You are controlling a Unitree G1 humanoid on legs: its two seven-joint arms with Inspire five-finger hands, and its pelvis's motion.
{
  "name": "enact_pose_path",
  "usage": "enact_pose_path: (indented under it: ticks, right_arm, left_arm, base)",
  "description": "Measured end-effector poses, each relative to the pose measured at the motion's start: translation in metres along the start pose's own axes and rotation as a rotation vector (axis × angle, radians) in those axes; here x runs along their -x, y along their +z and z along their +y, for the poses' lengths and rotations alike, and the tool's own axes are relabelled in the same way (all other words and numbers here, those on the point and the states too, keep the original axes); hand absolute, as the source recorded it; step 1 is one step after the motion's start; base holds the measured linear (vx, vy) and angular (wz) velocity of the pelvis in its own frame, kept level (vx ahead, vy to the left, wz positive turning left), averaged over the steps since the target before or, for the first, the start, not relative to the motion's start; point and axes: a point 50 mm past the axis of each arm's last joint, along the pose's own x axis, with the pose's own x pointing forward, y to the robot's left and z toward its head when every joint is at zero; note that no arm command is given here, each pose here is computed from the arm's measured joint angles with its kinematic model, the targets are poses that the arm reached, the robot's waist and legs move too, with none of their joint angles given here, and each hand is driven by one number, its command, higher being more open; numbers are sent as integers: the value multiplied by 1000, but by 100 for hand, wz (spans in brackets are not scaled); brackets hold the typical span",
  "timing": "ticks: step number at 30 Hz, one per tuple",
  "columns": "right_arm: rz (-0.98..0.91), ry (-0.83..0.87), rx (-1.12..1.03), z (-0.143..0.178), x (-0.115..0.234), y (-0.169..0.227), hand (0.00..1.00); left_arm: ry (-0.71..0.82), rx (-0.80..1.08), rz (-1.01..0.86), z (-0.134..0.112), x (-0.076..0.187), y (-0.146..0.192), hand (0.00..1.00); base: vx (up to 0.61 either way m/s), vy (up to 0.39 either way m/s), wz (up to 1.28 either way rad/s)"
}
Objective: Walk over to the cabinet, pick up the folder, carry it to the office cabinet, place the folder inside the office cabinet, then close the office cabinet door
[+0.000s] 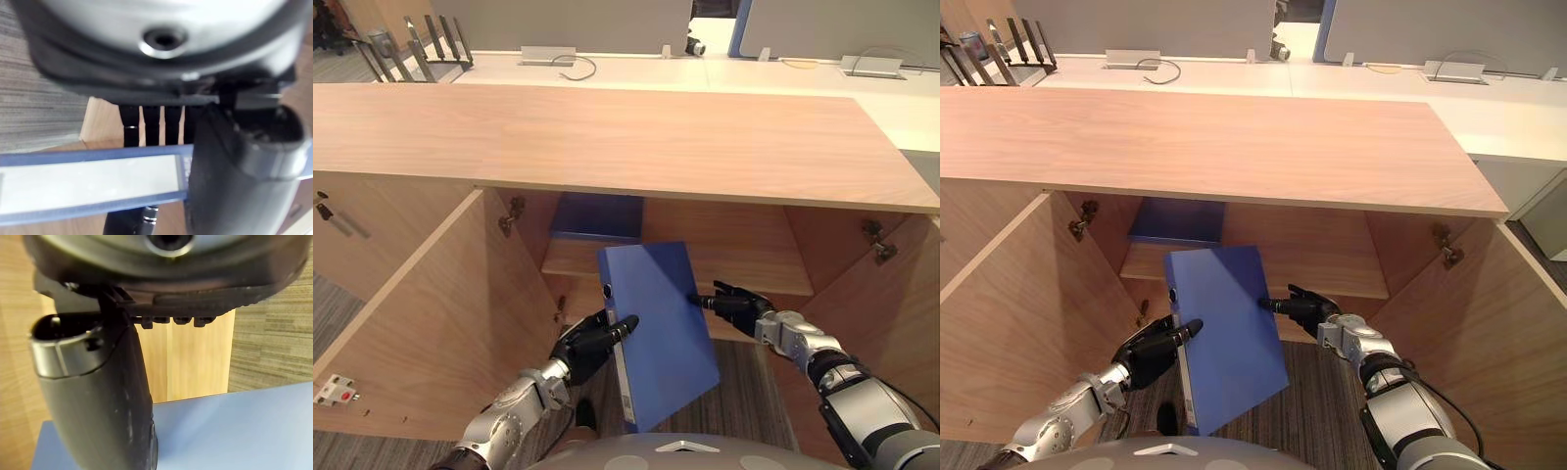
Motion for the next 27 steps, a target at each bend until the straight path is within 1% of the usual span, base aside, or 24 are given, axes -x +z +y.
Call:
enact_pose_path:
  ticks: [5,11,14,18,20,21,24,27]
  right_arm:
    - [-21,-48,-55,-8,2,2,100]
    - [-36,-50,-68,-9,2,6,100]
    - [-37,-23,-91,-5,1,6,100]
    - [-55,106,-99,12,-1,10,100]
    - [-73,235,-65,30,-1,15,100]
    - [-76,271,-43,35,0,17,100]
    - [-93,323,-8,40,6,21,100]
    - [-101,344,-9,37,13,21,100]
  left_arm:
    - [-20,14,-18,-6,-2,1,0]
    - [-29,34,-31,-10,-5,0,0]
    - [-28,37,-34,-10,-5,0,0]
    - [-15,54,-62,-6,-4,6,0]
    - [-15,66,-79,-6,-5,8,0]
    - [-15,65,-82,-6,-5,9,0]
    - [-12,52,-129,-5,-4,16,0]
    - [-39,37,-154,-10,-7,21,0]
  base:
    - [42,-28,-1]
    - [-7,-8,-2]
    - [-42,-3,-2]
    - [-32,2,-2]
    - [-9,-1,-5]
    - [5,-3,-7]
    - [0,0,0]
    - [3,-7,-1]
